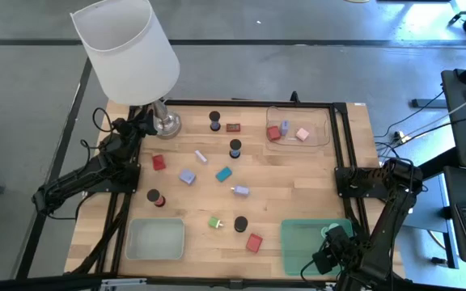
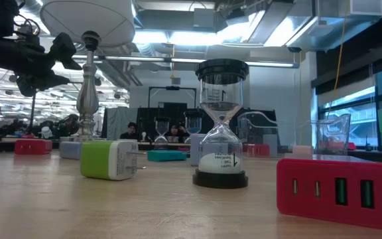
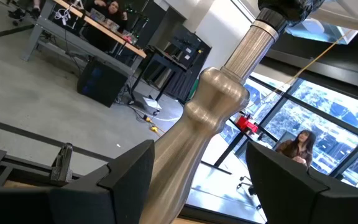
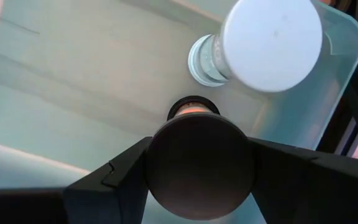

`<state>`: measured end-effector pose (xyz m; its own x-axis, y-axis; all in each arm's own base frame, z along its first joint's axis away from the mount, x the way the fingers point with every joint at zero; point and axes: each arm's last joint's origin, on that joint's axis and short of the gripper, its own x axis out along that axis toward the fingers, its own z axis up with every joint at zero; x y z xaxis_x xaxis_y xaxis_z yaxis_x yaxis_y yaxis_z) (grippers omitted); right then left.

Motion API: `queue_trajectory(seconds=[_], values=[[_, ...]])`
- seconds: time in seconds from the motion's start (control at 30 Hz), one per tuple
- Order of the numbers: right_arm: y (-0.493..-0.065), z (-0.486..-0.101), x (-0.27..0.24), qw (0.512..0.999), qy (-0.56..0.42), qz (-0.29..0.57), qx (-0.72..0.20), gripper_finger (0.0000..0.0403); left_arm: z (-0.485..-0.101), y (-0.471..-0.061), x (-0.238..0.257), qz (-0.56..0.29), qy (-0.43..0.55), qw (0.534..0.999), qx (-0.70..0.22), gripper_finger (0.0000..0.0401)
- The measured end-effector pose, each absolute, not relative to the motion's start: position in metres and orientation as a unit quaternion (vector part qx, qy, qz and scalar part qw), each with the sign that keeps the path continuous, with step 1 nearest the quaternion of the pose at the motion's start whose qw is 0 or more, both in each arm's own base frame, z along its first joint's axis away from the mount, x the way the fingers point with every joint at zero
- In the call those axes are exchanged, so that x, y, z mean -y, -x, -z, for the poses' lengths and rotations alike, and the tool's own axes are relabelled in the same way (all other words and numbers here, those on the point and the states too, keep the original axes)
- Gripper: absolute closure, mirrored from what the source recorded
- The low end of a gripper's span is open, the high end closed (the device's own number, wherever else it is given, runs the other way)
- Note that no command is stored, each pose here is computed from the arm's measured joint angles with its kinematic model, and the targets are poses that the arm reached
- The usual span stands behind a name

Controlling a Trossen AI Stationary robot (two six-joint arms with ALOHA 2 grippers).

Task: Pick & Place Office items
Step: Put the orange hourglass into the green bin, then put the bottom blue hourglass into the green bin

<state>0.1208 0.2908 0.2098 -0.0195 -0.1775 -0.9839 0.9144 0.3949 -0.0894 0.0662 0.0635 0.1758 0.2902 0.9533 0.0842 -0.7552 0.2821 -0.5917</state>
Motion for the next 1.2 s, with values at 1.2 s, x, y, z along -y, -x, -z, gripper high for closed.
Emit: queue_trajectory(seconds=[1.2], values=[[-0.130,-0.263,-0.288,0.582,-0.343,0.497,-0.544,0.0051,-0.176,-0.066,-0.064,-0.554,0.227,0.771,0.218,0.0150]])
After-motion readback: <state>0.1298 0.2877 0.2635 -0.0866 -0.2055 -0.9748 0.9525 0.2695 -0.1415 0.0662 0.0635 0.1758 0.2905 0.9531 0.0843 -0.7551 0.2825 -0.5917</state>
